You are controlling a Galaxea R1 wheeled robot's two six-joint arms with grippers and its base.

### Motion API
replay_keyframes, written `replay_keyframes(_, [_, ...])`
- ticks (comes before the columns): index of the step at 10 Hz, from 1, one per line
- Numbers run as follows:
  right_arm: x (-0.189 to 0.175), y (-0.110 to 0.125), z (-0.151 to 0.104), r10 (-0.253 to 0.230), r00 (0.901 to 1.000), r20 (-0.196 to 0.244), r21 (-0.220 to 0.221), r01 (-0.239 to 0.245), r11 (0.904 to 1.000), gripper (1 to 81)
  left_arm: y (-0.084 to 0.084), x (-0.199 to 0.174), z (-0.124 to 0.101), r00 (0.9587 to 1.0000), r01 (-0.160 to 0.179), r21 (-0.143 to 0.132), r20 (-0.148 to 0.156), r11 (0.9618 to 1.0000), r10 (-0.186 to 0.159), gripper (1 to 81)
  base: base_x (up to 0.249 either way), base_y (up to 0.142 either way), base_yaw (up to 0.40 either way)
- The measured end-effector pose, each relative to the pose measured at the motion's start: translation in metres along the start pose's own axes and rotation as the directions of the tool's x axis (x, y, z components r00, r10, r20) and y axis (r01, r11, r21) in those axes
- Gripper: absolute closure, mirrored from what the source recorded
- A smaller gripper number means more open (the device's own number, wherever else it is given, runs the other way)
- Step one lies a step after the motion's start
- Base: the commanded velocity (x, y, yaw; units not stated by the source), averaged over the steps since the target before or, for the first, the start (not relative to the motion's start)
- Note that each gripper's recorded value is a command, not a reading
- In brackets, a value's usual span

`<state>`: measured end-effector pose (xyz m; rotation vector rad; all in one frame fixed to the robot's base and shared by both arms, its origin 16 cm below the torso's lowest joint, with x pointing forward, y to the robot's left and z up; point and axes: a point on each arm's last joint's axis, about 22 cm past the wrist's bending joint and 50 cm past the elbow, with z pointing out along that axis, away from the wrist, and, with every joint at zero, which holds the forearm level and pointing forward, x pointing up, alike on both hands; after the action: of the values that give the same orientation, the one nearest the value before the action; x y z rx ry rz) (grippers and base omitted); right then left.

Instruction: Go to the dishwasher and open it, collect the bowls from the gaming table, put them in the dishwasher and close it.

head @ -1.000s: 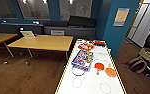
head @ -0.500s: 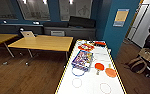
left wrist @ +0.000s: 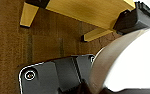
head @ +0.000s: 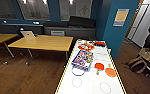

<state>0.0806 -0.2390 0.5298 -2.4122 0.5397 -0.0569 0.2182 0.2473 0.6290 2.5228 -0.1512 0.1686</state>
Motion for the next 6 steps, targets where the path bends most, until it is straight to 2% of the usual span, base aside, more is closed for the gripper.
replay_keyframes(1, [-0.005, 0.001, 0.003, -0.001, 1.0000, 0.002, 0.001, 0.001, 1.0000, 81.1, 0.004, -0.006, 0.009, 1.0000, 0.001, -0.015, 0.001, 0.9999, -0.001, 81.1, -0.072, 0.000, 0.000])
replay_keyframes(2, [-0.016, 0.007, 0.002, 0.001, 1.0000, 0.008, -0.008, -0.001, 1.0000, 81.1, 0.010, -0.026, 0.016, 0.9998, 0.005, -0.029, 0.018, 0.9996, -0.004, 81.1, -0.077, 0.000, 0.000])
replay_keyframes(3, [-0.022, 0.017, 0.001, 0.002, 0.9999, 0.016, -0.030, -0.001, 0.9996, 81.1, 0.011, -0.040, 0.023, 0.9992, 0.012, -0.031, 0.037, 0.9994, -0.011, 81.1, -0.081, 0.000, 0.000])
replay_keyframes(4, [-0.022, 0.018, 0.004, -0.001, 0.9999, 0.013, -0.033, 0.001, 0.9995, 81.1, 0.012, -0.045, 0.026, 0.9992, 0.010, -0.033, 0.039, 0.9994, -0.009, 81.1, -0.083, 0.000, 0.000])
replay_keyframes(6, [-0.027, 0.009, 0.016, -0.009, 0.9998, 0.015, -0.015, 0.009, 0.9998, 81.1, 0.014, -0.049, 0.036, 0.9992, -0.002, -0.036, 0.040, 0.9994, 0.004, 81.1, -0.087, 0.000, 0.000])
